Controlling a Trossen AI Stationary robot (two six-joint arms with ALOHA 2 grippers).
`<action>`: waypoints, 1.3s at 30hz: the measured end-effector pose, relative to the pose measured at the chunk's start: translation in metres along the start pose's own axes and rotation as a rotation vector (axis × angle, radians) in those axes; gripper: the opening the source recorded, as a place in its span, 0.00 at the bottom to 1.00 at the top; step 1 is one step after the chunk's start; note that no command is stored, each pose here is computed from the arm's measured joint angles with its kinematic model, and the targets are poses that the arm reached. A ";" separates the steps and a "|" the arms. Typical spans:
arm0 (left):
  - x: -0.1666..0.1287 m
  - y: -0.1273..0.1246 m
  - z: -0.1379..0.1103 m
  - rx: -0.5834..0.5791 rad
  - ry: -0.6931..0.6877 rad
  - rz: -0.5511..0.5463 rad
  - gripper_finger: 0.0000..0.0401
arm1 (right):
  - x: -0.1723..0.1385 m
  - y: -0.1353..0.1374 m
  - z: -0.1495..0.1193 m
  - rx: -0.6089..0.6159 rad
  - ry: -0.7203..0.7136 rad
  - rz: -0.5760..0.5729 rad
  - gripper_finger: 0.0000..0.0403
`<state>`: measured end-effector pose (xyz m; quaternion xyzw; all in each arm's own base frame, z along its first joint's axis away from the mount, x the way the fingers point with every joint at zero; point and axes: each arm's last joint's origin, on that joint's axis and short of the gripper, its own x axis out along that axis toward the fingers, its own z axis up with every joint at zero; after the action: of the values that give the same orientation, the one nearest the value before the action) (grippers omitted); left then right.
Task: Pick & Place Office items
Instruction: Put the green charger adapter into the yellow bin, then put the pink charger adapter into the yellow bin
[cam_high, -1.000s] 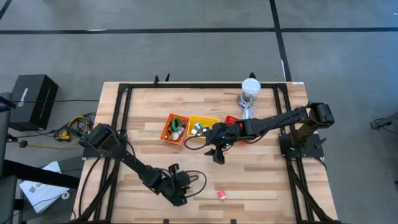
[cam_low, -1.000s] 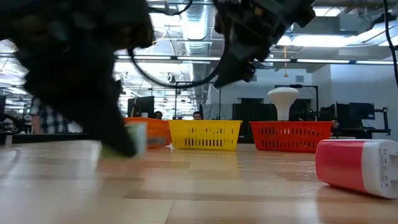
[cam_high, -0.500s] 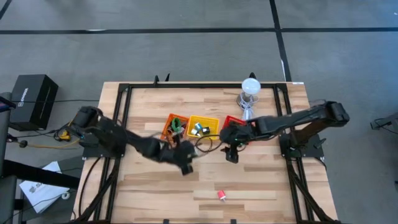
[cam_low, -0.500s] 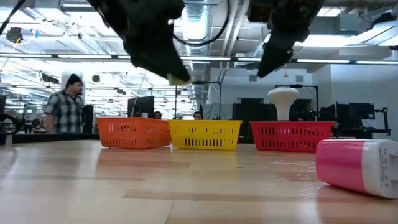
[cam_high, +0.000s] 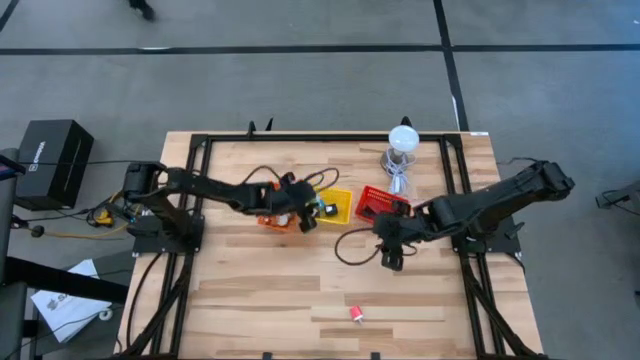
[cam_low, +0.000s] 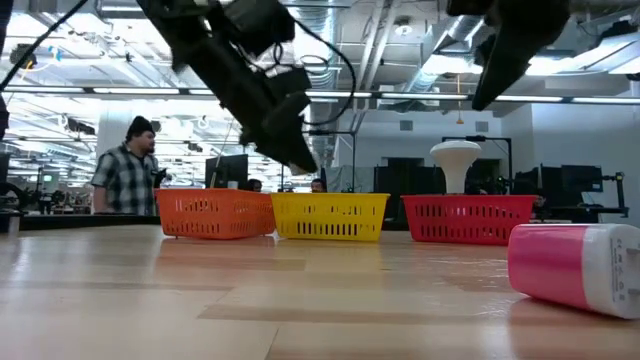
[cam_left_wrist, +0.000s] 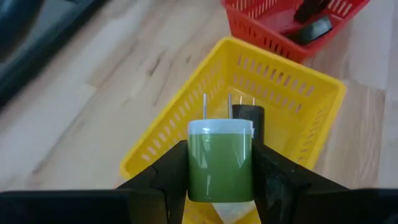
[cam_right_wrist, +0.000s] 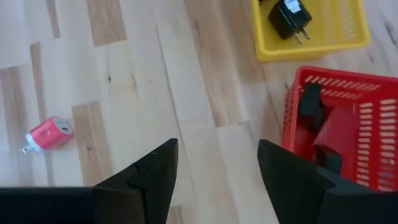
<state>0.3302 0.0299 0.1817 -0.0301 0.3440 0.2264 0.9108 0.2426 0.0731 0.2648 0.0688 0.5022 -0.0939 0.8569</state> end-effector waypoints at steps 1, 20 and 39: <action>0.003 0.004 0.000 -0.012 0.010 -0.025 0.34 | -0.003 0.002 -0.003 0.002 -0.005 -0.006 0.53; 0.030 0.006 -0.016 0.041 0.090 -0.056 0.50 | 0.008 0.061 -0.029 0.372 -0.018 0.037 0.53; -0.025 0.015 0.025 0.033 -0.126 -0.085 0.54 | 0.070 0.112 -0.028 0.637 0.181 0.292 0.53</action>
<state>0.3220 0.0390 0.2181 -0.0156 0.2882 0.1833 0.9397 0.2779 0.1816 0.1924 0.4115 0.5065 -0.1159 0.7488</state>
